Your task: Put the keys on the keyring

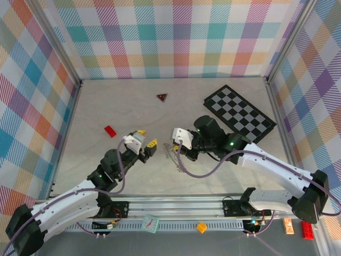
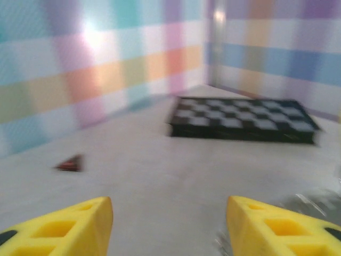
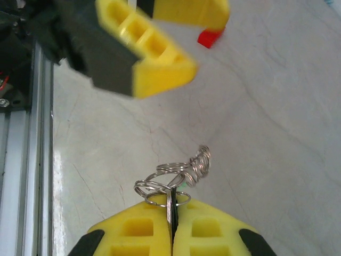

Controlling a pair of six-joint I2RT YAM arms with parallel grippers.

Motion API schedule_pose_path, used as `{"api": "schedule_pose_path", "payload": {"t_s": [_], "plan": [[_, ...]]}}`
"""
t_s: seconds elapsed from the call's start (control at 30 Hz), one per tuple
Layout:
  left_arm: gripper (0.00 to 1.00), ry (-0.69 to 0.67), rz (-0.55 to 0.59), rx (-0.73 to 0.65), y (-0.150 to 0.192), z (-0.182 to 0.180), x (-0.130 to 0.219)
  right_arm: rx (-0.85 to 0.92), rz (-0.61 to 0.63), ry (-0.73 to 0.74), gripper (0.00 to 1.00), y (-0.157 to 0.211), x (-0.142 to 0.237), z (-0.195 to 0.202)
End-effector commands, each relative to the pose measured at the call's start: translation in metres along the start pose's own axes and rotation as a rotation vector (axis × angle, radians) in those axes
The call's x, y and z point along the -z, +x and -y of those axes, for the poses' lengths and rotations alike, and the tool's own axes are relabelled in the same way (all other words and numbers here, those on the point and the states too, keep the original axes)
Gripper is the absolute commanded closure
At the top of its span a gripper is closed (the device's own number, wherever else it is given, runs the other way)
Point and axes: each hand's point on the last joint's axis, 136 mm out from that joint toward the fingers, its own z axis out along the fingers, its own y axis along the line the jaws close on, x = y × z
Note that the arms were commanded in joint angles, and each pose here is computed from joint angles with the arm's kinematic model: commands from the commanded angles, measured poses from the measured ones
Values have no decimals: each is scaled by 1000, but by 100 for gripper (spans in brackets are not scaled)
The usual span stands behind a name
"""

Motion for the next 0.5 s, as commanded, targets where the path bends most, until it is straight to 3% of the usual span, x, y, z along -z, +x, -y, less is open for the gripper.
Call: {"api": "schedule_pose_path", "payload": {"t_s": [0.0, 0.13, 0.27, 0.37, 0.47], "plan": [[37, -385, 26, 39, -9, -70, 25, 44, 94, -65, 100, -35, -15, -8], [34, -567, 50, 92, -23, -106, 53, 41, 174, -82, 100, -71, -47, -4], [32, -643, 54, 118, -28, -122, 68, -21, 214, -57, 100, -84, -83, 10], [31, -655, 35, 128, -23, -125, 68, -17, 141, -22, 100, -60, -108, 16], [30, -657, 19, 134, -16, -125, 65, 48, -11, 14, 100, -14, -125, 20]]}}
